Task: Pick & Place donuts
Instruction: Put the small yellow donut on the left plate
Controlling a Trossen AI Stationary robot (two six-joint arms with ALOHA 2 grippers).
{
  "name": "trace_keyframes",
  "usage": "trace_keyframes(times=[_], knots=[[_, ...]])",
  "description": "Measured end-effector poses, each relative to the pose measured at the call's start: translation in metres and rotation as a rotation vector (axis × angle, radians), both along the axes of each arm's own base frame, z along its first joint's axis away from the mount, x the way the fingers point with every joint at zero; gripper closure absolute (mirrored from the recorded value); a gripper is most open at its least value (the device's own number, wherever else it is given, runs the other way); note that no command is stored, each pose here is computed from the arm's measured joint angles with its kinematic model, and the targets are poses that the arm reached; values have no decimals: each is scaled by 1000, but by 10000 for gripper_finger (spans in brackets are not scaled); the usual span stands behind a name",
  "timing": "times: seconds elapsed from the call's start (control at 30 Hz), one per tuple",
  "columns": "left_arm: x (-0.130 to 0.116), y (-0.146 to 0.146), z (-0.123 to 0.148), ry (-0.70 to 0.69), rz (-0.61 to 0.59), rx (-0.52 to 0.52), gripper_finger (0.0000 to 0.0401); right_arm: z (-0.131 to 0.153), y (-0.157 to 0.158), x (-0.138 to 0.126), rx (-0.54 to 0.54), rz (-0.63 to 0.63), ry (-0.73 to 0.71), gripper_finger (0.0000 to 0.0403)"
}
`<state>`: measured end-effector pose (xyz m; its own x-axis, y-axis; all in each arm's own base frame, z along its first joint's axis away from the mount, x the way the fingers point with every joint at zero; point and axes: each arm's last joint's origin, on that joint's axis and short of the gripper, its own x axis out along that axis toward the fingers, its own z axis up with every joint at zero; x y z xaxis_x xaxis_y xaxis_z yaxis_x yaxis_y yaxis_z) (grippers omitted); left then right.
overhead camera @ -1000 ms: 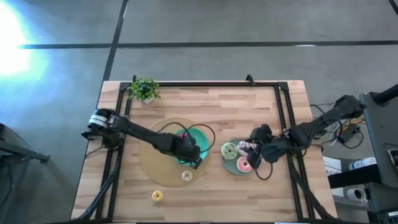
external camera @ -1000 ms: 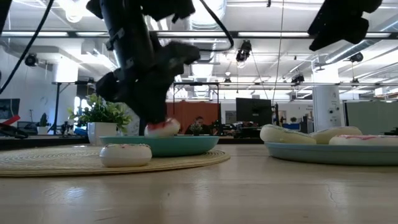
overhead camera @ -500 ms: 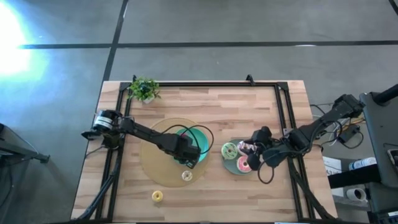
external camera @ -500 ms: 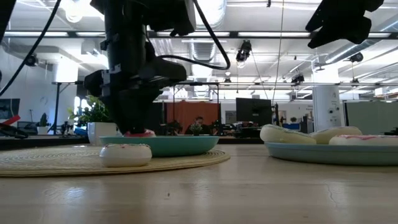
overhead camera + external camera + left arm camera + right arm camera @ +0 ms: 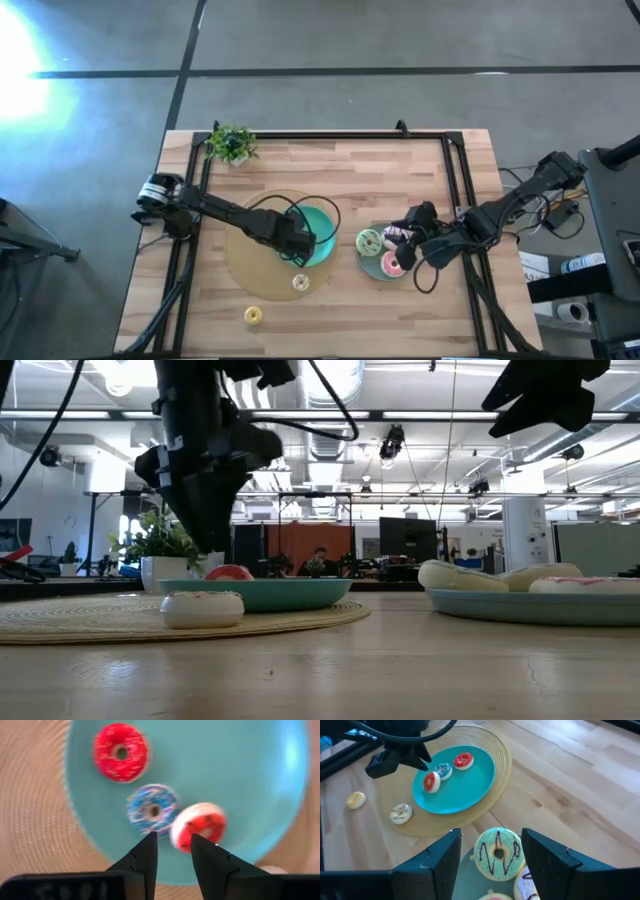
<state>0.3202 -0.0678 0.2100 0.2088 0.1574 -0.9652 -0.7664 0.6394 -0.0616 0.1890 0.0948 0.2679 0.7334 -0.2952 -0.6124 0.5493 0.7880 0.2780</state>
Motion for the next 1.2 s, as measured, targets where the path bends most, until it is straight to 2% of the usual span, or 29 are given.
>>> trace_keyframes(times=[0.2, 0.27, 0.4, 0.5, 0.6, 0.73, 0.83, 0.93, 1.1, 1.2], knots=[[-17, -8, 7, 76, -5, 4, 309, -2, -1, 0, 1, -25, -9, 202], [-23, -24, 15, 54, -102, -23, 309, -2, -1, 0, 2, -26, -9, 202], [-44, -72, 25, 5, -399, -73, 309, -2, -1, 0, 6, -30, -11, 202], [-65, -105, 20, 24, -502, -95, 309, -2, -1, 0, 3, -29, -10, 202], [-85, -129, 12, 29, -485, -122, 309, -2, -1, 0, -6, -24, -8, 202], [-96, -146, -3, -27, -391, -190, 309, -3, -1, 0, -36, -22, -5, 202], [-100, -150, -13, -46, -331, -247, 309, -3, -2, -1, -49, -28, -7, 202], [-104, -149, -22, -37, -289, -260, 309, -3, -2, -1, -54, -27, -7, 202], [-108, -147, -31, -7, -294, -289, 309, -3, -2, -1, -54, -27, -7, 202], [-106, -149, -34, -40, -304, -318, 309, -3, -2, -1, -54, -27, -7, 202]])
